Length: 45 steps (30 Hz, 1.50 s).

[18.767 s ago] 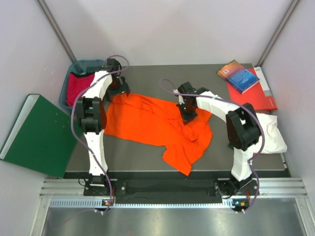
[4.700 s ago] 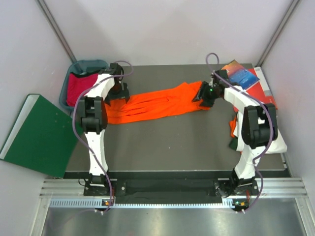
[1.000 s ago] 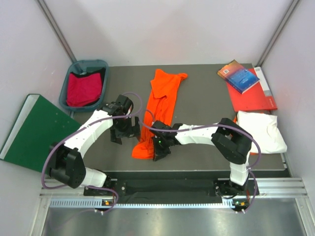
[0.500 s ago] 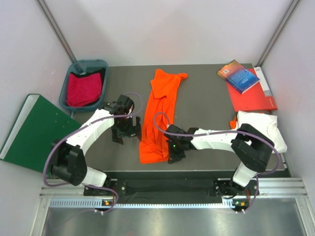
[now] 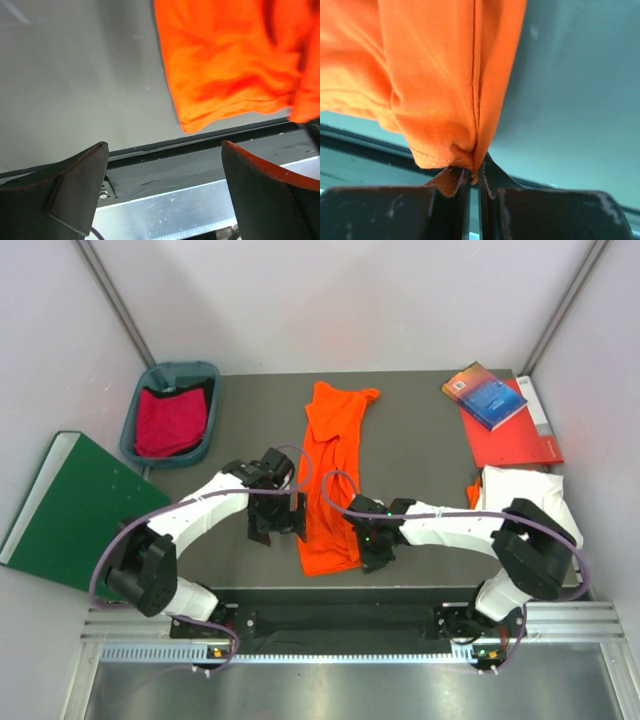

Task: Fold and stack the t-shirts
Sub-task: Rotate the tshirt 90 degrees

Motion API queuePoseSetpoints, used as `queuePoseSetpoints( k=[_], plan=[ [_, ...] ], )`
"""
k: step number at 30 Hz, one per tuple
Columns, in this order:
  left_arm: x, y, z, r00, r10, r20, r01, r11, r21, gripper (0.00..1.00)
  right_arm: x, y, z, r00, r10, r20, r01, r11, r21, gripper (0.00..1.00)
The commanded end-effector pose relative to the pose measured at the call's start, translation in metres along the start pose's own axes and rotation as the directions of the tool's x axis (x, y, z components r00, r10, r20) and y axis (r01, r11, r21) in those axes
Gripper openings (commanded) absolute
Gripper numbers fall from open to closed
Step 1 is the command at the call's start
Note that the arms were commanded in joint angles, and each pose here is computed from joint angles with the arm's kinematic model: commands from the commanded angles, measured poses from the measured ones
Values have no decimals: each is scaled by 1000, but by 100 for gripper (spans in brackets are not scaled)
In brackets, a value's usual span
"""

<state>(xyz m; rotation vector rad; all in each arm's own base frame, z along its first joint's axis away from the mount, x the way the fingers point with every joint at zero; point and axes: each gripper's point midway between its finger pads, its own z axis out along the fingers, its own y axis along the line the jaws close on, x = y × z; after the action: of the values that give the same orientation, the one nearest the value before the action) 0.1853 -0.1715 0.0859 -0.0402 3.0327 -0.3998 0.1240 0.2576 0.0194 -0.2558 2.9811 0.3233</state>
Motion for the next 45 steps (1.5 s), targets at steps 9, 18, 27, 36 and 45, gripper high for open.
queuePoseSetpoints(
  k=[9, 18, 27, 36, 45],
  plan=[
    [20, -5, 37, 998, -7, -61, 3, 997, -75, 99, 42, -20, -15, 996, 17, -87, -17, 1000, 0, 29],
    [22, -28, 32, 999, 27, -37, -26, 1000, 13, 99, -4, -16, -103, 978, 34, 208, -29, 999, -28, 78],
    [23, -29, 37, 998, 39, -40, -40, 999, -21, 99, -22, -3, -78, 966, 116, 232, -79, 984, -162, 45],
    [20, -27, 30, 999, 35, -17, -36, 999, -38, 99, -28, -10, -52, 977, 90, 193, -84, 996, -39, 37],
    [23, -25, 29, 1000, 17, -10, -18, 999, -37, 99, -30, -8, -23, 985, 64, 158, -62, 998, -15, 32]
  ],
)
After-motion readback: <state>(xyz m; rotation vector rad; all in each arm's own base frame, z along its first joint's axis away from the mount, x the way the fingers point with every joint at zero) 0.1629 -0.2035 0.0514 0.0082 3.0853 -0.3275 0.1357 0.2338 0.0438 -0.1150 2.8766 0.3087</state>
